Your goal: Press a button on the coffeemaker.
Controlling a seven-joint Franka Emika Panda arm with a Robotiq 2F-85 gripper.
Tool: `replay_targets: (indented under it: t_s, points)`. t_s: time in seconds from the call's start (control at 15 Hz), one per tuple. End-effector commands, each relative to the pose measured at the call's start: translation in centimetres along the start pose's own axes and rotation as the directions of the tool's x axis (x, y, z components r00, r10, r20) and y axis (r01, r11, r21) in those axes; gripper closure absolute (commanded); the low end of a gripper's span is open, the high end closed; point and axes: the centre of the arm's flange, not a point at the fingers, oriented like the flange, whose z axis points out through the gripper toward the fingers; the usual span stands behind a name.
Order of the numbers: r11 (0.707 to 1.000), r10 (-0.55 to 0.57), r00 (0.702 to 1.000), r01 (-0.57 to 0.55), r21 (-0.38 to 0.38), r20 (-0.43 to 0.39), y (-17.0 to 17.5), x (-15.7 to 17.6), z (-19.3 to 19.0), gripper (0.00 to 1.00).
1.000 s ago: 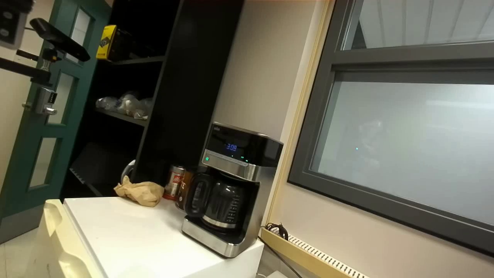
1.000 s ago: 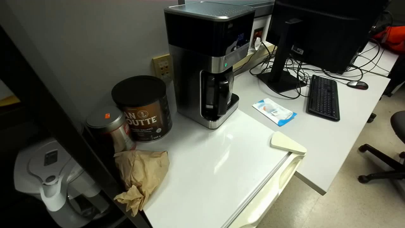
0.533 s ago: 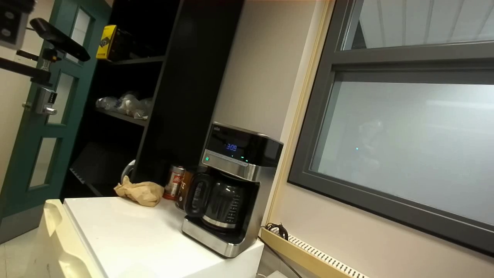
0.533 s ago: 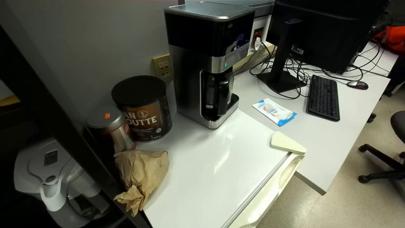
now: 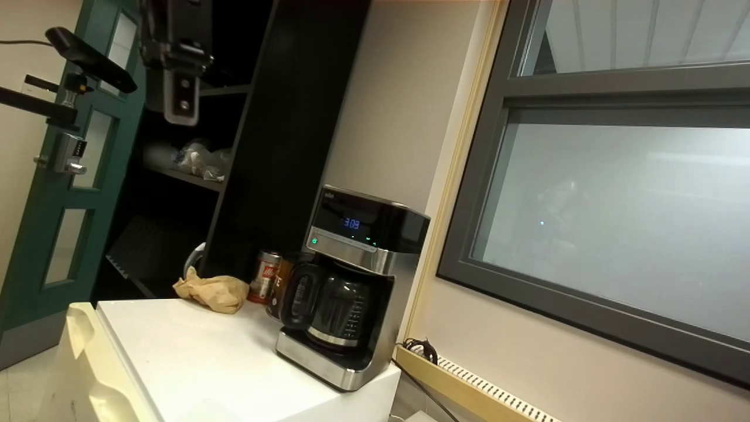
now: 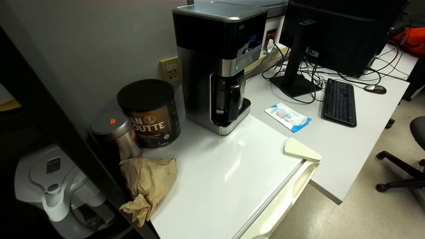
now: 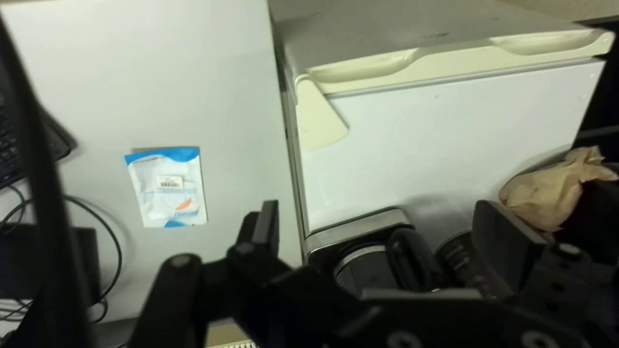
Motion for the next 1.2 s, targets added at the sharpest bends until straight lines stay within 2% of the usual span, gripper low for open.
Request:
replay_targets:
  t_s: [0.0, 0.13, 0.2, 0.27, 0.33, 0.6, 0.87, 0.93, 1.13]
  points:
    - [0.981, -0.008, 0.999, -0.001, -0.193, -0.045, -1.1, 4.7, 3.3, 0.0]
    - [0.955, -0.033, 0.998, 0.014, -0.296, -0.061, -1.4, 6.1, 4.8, 0.0]
    - [0.939, -0.05, 0.996, 0.021, -0.343, -0.075, -1.5, 6.9, 5.6, 0.25]
    - [0.922, -0.066, 0.994, 0.029, -0.386, -0.083, -1.5, 7.5, 5.9, 0.26]
    - [0.904, -0.091, 0.991, 0.039, -0.426, -0.101, -1.5, 8.2, 6.2, 0.32]
    - [0.833, -0.181, 0.969, 0.059, -0.55, -0.169, -2.0, 10.5, 6.6, 0.63]
    - [0.768, -0.274, 0.938, 0.081, -0.636, -0.212, -3.3, 11.6, 9.2, 0.94]
    - [0.756, -0.297, 0.93, 0.09, -0.648, -0.217, -3.7, 11.9, 10.0, 0.99]
    - [0.723, -0.369, 0.899, 0.12, -0.68, -0.234, -4.6, 12.8, 12.4, 1.0]
